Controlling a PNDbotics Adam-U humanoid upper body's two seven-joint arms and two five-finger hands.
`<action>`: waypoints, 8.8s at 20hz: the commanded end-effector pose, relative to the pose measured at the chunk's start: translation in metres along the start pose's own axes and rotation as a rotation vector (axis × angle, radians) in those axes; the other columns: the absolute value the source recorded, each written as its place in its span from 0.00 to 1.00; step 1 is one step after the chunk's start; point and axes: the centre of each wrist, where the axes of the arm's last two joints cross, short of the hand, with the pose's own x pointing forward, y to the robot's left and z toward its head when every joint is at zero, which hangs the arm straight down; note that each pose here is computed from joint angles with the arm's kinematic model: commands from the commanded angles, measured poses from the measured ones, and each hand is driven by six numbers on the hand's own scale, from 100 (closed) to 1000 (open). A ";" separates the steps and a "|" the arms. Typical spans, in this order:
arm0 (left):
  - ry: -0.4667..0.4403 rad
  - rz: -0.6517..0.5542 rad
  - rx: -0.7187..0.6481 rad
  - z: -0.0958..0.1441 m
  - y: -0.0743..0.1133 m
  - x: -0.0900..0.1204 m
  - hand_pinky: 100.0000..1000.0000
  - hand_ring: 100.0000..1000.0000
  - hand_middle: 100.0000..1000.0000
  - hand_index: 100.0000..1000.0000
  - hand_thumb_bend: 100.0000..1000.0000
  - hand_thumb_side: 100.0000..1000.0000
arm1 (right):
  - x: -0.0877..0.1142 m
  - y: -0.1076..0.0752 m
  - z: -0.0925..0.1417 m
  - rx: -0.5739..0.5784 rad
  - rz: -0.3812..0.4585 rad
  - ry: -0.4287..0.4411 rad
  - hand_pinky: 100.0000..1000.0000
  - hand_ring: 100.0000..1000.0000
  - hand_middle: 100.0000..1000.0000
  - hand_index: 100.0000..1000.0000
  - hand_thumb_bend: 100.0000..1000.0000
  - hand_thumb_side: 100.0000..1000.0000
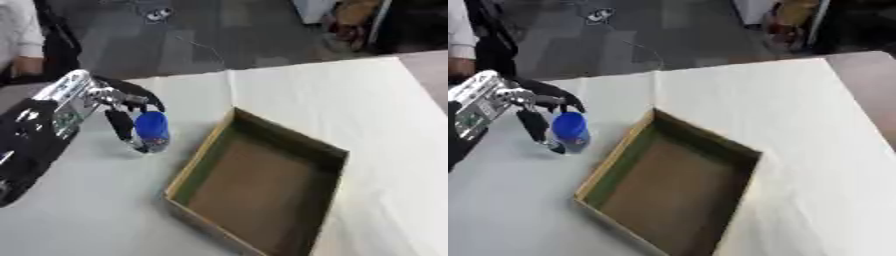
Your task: Pick up objects on the table and place them in the box.
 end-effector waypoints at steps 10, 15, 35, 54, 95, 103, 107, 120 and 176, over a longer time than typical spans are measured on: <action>0.055 -0.018 0.065 0.019 0.017 -0.015 0.73 0.80 0.98 0.97 0.55 0.25 | 0.002 -0.002 -0.014 0.209 0.083 -0.196 0.00 0.34 0.34 0.25 0.00 0.74; 0.062 -0.016 0.071 0.021 0.018 -0.017 0.72 0.79 0.97 0.97 0.53 0.24 | 0.001 -0.002 -0.016 0.215 0.082 -0.199 0.00 0.34 0.34 0.25 0.00 0.74; 0.073 -0.007 0.035 0.015 0.007 -0.021 0.50 0.72 0.93 0.95 0.49 0.15 | 0.000 -0.001 -0.017 0.236 0.084 -0.202 0.00 0.34 0.35 0.25 0.00 0.75; 0.038 0.002 0.092 0.005 -0.006 -0.021 0.21 0.43 0.65 0.73 0.34 0.21 | 0.000 0.000 -0.018 0.242 0.080 -0.206 0.00 0.34 0.35 0.25 0.00 0.75; 0.135 -0.037 0.074 0.030 0.036 -0.015 0.68 0.82 0.98 1.00 0.64 0.32 | 0.002 -0.003 -0.016 0.256 0.088 -0.189 0.00 0.34 0.35 0.24 0.00 0.75; 0.048 -0.004 0.208 0.035 0.047 -0.009 0.66 0.83 0.98 1.00 0.63 0.32 | 0.002 -0.002 -0.017 0.263 0.087 -0.188 0.00 0.34 0.35 0.24 0.00 0.75; 0.000 -0.003 0.285 0.034 0.048 -0.007 0.65 0.82 0.97 1.00 0.62 0.31 | 0.001 -0.002 -0.018 0.268 0.084 -0.189 0.00 0.34 0.35 0.25 0.00 0.76; -0.060 -0.014 0.290 0.029 0.043 -0.009 0.81 0.88 1.00 1.00 0.64 0.32 | -0.004 0.004 -0.032 0.325 0.072 -0.213 0.00 0.35 0.36 0.27 0.00 0.78; -0.035 0.001 0.536 0.021 0.021 -0.018 0.00 0.00 0.00 0.21 0.00 0.53 | -0.013 0.018 -0.043 0.436 0.086 -0.240 0.00 0.36 0.38 0.29 0.00 0.82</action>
